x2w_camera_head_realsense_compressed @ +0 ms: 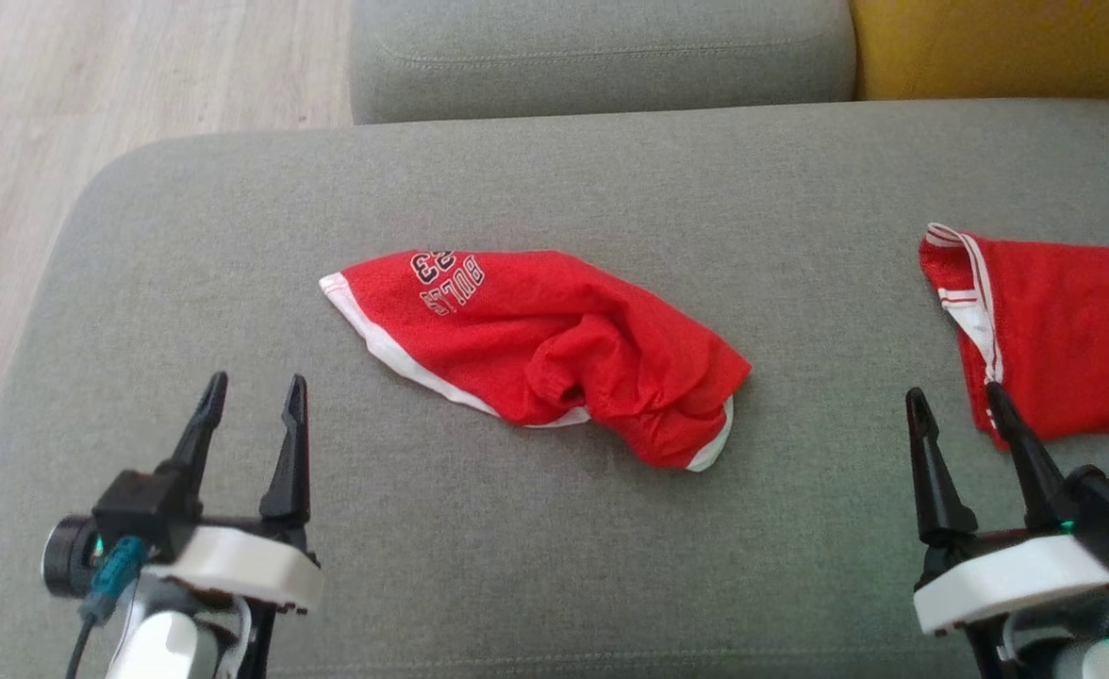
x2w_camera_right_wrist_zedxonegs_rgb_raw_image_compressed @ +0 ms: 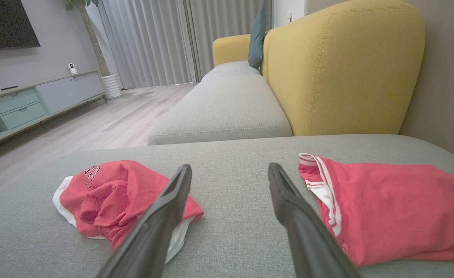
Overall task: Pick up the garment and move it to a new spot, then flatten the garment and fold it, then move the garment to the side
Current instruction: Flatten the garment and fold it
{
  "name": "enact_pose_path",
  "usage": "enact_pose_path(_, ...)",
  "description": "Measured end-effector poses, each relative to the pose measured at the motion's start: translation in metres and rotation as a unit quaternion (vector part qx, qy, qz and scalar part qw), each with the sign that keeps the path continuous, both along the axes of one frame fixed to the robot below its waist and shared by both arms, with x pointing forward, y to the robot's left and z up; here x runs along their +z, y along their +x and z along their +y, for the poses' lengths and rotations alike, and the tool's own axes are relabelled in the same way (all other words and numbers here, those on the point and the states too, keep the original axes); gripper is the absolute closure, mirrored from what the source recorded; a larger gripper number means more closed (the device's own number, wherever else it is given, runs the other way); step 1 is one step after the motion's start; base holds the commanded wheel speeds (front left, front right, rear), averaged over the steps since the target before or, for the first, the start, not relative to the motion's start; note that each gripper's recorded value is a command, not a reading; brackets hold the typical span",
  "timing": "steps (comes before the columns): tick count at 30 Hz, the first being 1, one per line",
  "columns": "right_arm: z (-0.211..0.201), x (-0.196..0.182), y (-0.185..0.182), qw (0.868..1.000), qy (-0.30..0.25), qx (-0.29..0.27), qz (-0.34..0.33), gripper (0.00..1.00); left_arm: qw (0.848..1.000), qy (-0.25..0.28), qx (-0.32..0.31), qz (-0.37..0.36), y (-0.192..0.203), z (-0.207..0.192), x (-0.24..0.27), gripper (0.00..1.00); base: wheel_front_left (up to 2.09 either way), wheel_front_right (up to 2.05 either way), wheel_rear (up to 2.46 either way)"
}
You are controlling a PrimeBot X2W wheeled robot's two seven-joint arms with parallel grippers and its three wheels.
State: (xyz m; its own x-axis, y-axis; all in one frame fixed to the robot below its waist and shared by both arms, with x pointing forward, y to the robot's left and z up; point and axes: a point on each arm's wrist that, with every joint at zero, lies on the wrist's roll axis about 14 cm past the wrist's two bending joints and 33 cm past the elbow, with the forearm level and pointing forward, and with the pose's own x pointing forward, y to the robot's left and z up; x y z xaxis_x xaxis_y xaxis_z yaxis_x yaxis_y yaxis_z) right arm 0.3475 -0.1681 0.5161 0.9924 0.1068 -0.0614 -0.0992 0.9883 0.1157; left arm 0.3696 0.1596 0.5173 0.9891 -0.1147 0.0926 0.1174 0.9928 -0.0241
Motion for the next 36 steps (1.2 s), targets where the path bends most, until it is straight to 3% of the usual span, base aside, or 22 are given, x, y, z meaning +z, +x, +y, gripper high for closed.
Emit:
enact_pose_path(24, 0.006, -0.001, 0.003, 1.000, 0.001, 0.010, 0.004, 0.00, 1.000, 0.000, 0.005, 0.015, -0.005, 0.003, -0.010, 0.00, 0.00, 0.00, 0.00)
enact_pose_path(30, 0.054, -0.026, 0.003, 0.995, 0.000, 0.083, 0.060, 0.00, 1.000, 0.000, 0.005, 0.016, 0.000, 0.001, -0.011, 0.00, 0.00, 0.00, 0.00)
enact_pose_path(36, 0.131, -0.048, 0.007, 0.974, -0.008, 0.202, 0.103, 0.00, 1.000, 0.001, 0.014, -0.002, 0.013, 0.006, 0.001, 0.00, 0.00, 0.00, 0.00)
